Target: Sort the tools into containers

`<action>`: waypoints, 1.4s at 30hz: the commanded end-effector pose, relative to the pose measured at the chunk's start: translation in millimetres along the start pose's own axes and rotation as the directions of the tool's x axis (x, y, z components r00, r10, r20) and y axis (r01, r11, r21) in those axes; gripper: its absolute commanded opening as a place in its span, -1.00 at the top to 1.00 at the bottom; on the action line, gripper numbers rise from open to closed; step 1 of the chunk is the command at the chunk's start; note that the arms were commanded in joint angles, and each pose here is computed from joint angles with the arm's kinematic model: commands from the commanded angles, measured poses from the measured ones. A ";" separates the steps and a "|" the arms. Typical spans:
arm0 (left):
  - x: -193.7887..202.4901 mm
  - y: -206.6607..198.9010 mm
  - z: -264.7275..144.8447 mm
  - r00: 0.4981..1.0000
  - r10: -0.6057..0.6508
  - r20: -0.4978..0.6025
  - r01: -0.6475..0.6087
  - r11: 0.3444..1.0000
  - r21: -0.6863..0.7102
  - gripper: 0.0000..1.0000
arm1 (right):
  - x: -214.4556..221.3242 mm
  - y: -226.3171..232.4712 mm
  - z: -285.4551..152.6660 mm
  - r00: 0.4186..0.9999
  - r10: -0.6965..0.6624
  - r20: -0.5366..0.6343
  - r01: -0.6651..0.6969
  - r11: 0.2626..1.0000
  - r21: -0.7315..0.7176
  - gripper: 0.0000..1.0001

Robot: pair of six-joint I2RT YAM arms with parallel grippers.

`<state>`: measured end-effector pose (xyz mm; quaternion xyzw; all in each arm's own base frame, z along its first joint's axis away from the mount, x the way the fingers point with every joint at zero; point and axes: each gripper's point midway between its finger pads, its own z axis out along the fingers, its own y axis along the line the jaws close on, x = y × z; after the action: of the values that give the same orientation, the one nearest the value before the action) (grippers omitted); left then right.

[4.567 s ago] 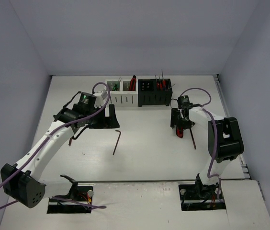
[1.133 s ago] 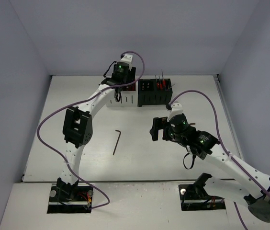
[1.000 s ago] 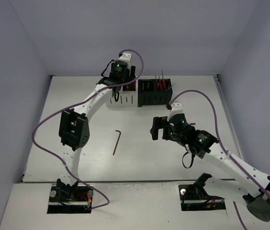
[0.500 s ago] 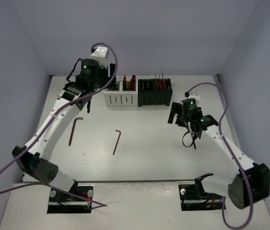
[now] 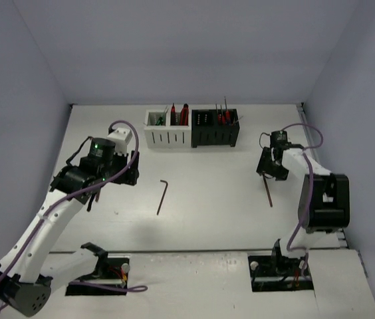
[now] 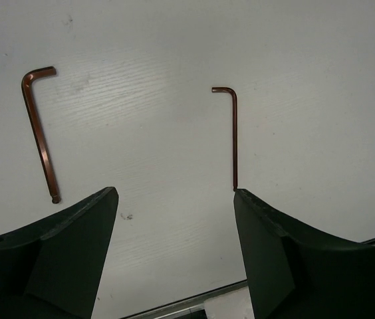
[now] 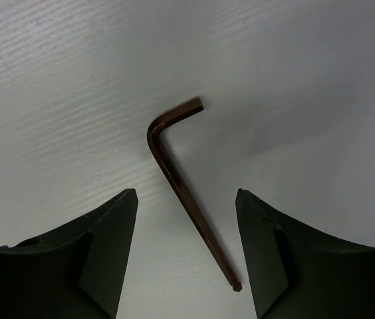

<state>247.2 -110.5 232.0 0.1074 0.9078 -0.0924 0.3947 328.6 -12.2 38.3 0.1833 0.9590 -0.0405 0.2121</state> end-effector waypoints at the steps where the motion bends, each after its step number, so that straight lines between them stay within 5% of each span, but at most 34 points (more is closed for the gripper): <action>1: -7.1 -7.3 -5.5 0.999 -0.041 0.030 0.040 0.998 0.042 -0.34 | -8.7 8.9 4.0 0.997 -0.082 -0.016 0.081 0.995 -0.056 -0.08; 16: -9.4 -12.4 -1.8 0.999 -0.029 0.013 0.028 0.997 0.067 -0.34 | 1.7 14.2 36.0 0.979 -0.170 -0.116 0.156 0.980 -0.121 0.34; 22: -6.7 -11.5 -3.6 0.999 -0.036 0.015 0.035 0.997 0.065 -0.34 | 3.9 21.4 34.5 0.974 -0.199 -0.109 0.186 0.975 -0.124 1.00; 27: -3.5 -8.9 -4.7 0.999 -0.037 0.011 0.036 0.998 0.052 -0.35 | -23.8 62.8 -7.5 0.962 -0.266 0.058 0.272 0.949 -0.162 1.00; 32: -3.6 -8.1 -3.9 0.999 -0.048 0.009 0.048 0.998 0.045 -0.34 | -65.7 126.3 -96.8 0.909 -0.258 0.328 0.348 0.902 -0.254 1.00; 39: -2.1 -7.5 -1.9 0.998 -0.068 0.002 0.068 0.997 0.036 -0.34 | -118.7 216.6 -245.7 0.693 -0.151 0.705 0.538 0.760 -0.365 1.00; 42: 2.5 -10.5 0.1 0.996 -0.085 -0.019 0.086 0.995 0.048 -0.34 | -144.2 253.5 -285.2 0.551 -0.126 0.825 0.637 0.702 -0.318 1.00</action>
<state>240.7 -119.5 224.9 0.1001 0.9142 -0.1202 0.3738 405.4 194.0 287.0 -0.1143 0.8377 0.1354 0.5165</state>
